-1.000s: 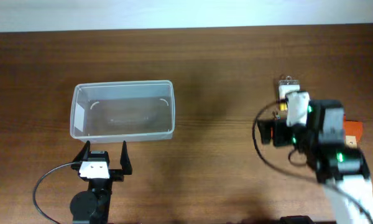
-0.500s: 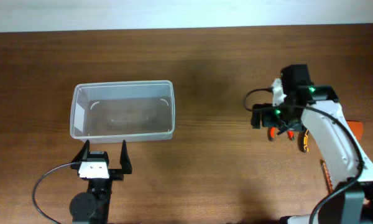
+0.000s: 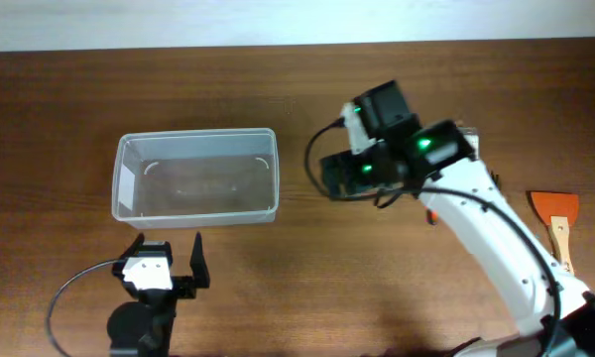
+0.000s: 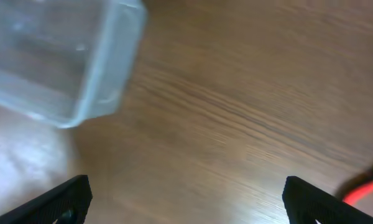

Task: Pack container
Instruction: 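Swing the right gripper left toward the clear plastic container's right wall, then grip the container's right wall with the right gripper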

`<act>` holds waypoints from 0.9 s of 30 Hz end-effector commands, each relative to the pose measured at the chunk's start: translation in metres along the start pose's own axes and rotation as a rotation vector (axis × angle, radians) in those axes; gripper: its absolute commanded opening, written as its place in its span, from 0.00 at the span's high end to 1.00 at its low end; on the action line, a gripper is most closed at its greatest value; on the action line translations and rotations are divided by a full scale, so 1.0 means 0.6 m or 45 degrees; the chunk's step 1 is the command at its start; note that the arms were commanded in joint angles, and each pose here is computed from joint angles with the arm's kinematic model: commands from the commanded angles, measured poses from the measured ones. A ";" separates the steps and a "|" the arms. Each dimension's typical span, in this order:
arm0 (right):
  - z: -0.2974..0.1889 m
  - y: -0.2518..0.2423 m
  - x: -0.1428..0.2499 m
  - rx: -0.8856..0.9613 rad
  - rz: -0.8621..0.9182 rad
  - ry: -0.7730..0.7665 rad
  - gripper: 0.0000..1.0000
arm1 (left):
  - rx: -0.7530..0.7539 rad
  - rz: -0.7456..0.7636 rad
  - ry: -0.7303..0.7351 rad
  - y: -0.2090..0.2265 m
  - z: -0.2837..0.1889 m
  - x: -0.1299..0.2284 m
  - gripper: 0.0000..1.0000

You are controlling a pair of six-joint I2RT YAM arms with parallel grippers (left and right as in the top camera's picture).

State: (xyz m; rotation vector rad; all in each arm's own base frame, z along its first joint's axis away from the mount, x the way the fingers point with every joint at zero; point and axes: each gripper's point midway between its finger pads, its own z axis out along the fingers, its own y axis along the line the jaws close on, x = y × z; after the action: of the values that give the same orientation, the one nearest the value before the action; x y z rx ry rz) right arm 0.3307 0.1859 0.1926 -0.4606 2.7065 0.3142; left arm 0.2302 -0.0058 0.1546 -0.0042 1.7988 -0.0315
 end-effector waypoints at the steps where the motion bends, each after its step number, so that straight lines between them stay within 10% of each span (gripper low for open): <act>1: -0.007 0.030 -0.015 -0.004 -0.030 -0.054 0.01 | 0.011 0.000 -0.059 -0.004 -0.036 -0.070 0.01; 27: 0.102 0.116 -0.006 -0.027 -0.100 0.096 0.02 | -0.405 0.225 0.296 0.086 0.019 -0.172 0.01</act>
State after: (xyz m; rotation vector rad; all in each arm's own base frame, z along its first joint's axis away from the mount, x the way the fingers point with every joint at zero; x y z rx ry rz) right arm 0.3257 0.2524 0.1508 -0.5644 2.7612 0.3311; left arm 0.2667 0.0325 0.2382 -0.0261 2.0395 0.2897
